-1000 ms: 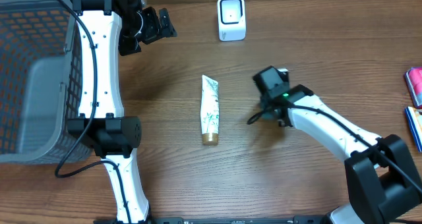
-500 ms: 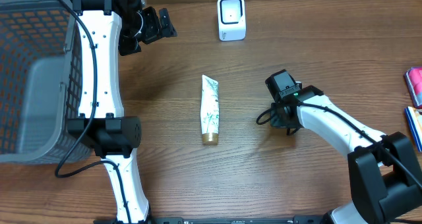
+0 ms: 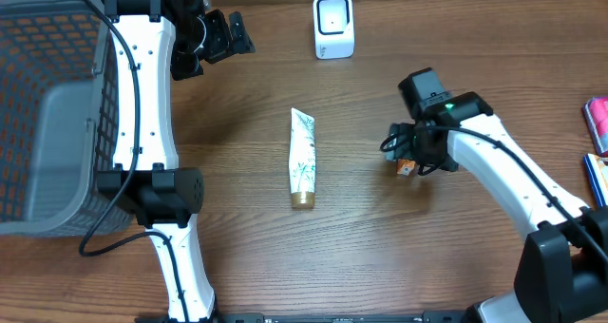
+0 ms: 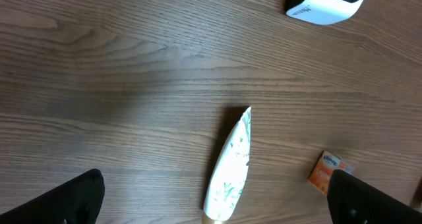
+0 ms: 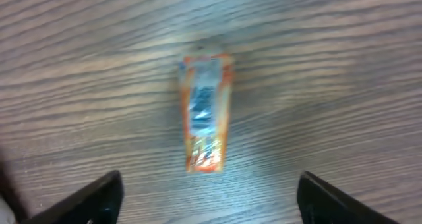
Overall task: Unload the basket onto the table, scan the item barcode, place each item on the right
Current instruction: 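Lift the Kleenex packet with the right gripper toward the scanner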
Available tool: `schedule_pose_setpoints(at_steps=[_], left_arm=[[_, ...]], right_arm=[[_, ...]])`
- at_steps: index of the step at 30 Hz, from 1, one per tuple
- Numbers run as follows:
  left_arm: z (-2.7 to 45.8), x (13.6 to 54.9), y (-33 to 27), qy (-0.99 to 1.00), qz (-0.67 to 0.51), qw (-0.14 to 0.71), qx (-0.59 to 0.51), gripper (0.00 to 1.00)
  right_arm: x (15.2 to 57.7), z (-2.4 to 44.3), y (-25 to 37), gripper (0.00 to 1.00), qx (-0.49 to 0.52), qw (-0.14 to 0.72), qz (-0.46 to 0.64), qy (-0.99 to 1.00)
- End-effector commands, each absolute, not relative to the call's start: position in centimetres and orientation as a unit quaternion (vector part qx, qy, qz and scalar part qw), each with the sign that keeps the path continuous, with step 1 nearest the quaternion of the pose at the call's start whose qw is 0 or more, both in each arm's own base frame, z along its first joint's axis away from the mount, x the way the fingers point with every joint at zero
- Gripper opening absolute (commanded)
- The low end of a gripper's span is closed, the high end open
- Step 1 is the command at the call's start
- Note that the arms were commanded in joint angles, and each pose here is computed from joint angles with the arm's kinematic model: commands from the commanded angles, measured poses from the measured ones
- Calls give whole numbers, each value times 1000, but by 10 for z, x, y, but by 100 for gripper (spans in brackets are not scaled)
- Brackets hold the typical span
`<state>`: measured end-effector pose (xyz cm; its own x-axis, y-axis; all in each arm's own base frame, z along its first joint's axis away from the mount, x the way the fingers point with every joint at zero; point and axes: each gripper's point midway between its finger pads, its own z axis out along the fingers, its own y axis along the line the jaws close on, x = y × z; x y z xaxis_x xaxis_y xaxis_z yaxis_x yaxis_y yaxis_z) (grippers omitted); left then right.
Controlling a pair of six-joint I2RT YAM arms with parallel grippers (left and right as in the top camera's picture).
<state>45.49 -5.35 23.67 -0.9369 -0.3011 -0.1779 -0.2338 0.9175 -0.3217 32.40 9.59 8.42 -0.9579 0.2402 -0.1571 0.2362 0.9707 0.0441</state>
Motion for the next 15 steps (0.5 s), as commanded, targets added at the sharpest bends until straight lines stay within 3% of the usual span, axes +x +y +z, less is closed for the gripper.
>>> schedule_pose_setpoints(at_steps=[1,3,6,9,15], left_arm=[[243,454,-52,971,-149,120,-140,99],[243,454,-52,971,-149,120,-140,100],[243,454,-52,971,-149,120,-140,100],[243,454,-52,971,-149,120,-140,100],[243,454,-52,971,-149,120,-140,100]], right_arm=[[336,95,73,63,203,79,66,974],[337,94,62,53,221,70,86,969],[335,86,50,19,241,49,112,963],[329,69,59,14,238,29,133,962],[331,43,101,13,224,37,197,954]])
